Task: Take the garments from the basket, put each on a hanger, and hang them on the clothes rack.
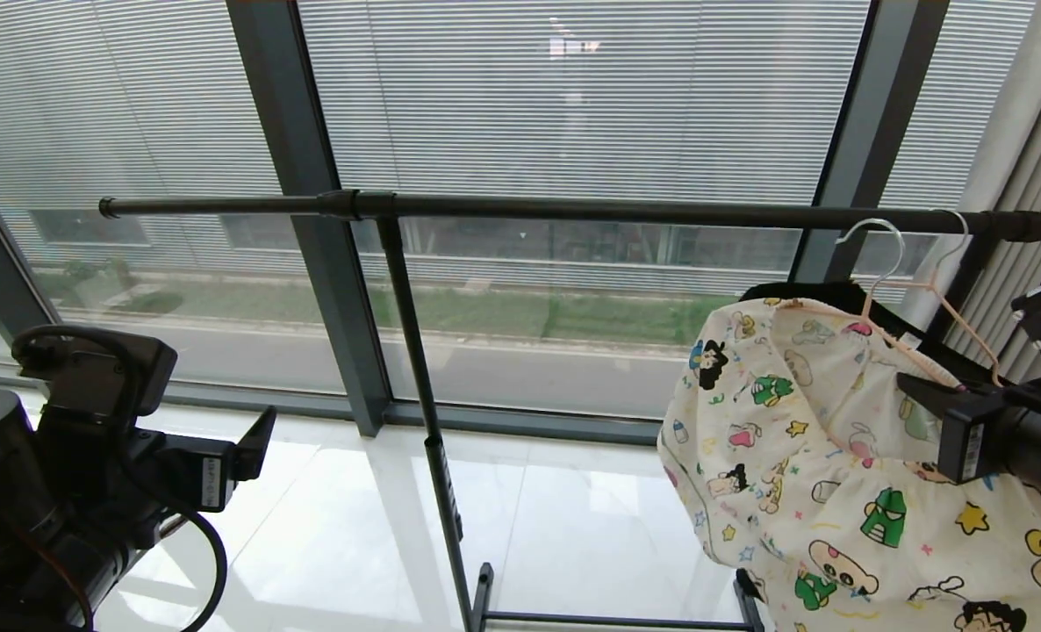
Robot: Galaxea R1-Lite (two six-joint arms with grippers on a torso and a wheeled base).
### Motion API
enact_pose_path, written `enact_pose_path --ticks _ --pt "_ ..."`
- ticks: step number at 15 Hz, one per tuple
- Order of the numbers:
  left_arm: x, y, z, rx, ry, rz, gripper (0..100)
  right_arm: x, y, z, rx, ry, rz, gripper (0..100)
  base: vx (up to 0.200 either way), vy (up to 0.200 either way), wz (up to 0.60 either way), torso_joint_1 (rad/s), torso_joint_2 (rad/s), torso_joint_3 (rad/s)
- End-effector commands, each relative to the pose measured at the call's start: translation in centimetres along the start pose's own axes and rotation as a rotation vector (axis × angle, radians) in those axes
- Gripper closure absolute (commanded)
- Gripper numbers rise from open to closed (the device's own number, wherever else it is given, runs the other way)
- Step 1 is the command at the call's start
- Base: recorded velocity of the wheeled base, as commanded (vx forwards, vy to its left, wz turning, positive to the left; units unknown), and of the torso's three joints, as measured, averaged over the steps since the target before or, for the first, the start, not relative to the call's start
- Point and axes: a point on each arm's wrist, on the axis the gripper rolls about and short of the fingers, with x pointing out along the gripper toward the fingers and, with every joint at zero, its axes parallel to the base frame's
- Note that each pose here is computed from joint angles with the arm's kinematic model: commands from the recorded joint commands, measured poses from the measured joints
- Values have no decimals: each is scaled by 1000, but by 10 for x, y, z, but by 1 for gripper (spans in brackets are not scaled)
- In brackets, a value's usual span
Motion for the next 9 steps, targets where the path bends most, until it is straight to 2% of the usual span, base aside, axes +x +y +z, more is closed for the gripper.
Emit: enact_pose_path --ticks 1,2,6,9 --pt "0 0 0 0 0 0 0 6 -3 4 3 -4 -17 100 200 0 0 2 2 7" --pt "0 0 -1 1 1 0 0 6 -3 7 2 -15 -15 100 200 0 0 2 2 7" --pt "0 0 -1 1 3 -1 0 14 -3 22 5 -50 -9 100 0 0 0 0 0 0" --pt "0 0 0 1 0 0 0 37 0 30 4 -40 -7 100 0 0 0 0 0 0"
